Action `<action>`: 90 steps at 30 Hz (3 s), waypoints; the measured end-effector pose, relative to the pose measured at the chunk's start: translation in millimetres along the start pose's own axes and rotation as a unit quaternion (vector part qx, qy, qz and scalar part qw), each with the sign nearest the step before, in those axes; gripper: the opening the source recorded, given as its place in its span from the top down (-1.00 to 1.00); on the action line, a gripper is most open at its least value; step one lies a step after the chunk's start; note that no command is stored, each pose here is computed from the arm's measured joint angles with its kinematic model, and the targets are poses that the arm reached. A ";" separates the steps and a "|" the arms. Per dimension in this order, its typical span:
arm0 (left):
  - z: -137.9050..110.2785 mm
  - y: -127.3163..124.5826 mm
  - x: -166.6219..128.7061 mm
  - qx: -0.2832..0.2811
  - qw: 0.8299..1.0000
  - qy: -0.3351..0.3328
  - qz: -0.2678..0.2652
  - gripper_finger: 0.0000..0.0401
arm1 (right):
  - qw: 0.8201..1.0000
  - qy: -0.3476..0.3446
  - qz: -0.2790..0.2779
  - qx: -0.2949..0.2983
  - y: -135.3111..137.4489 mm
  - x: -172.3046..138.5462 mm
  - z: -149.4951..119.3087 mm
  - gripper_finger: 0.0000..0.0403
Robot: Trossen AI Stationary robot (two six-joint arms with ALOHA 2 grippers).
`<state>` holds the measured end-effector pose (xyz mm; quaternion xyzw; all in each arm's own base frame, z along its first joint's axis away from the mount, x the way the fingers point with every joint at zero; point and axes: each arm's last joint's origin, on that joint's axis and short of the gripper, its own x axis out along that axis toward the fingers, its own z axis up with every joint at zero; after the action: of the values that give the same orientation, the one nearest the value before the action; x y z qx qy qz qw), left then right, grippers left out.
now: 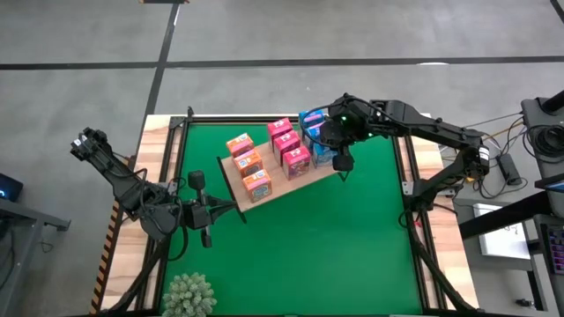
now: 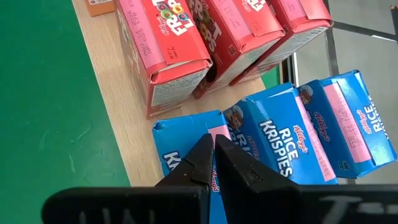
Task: Stack cereal on shelf
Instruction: Adjust the blue cereal box on the shelf, then return to Home Position
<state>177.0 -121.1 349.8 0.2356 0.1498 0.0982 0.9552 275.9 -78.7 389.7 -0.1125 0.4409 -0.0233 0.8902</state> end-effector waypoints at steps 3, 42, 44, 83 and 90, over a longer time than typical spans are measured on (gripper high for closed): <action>0.0 0.0 0.0 0.000 1.000 0.000 0.000 0.99 | 1.000 0.000 0.000 -0.003 0.0 0.0 0.0 0.94; 0.0 0.2 -0.1 0.000 1.000 0.000 0.000 0.99 | 0.991 0.080 -0.081 0.074 4.7 -31.8 -34.1 0.94; 0.0 0.1 0.0 0.000 1.000 0.000 0.000 0.99 | 0.991 0.086 -0.079 0.069 4.1 -26.4 -33.5 0.94; -11.0 26.4 -22.1 0.037 0.999 -0.006 -0.035 1.00 | 0.992 -0.056 -0.090 0.066 16.1 -52.8 -51.3 0.94; -23.6 46.3 -43.4 -0.001 0.990 -0.058 -0.126 1.00 | 0.980 -0.150 -0.109 0.073 32.1 -52.2 -81.6 0.94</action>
<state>123.1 -82.1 362.6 0.2195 0.1226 -0.0372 0.9672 177.8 -54.8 375.6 -0.0965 0.2849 -0.1354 0.9440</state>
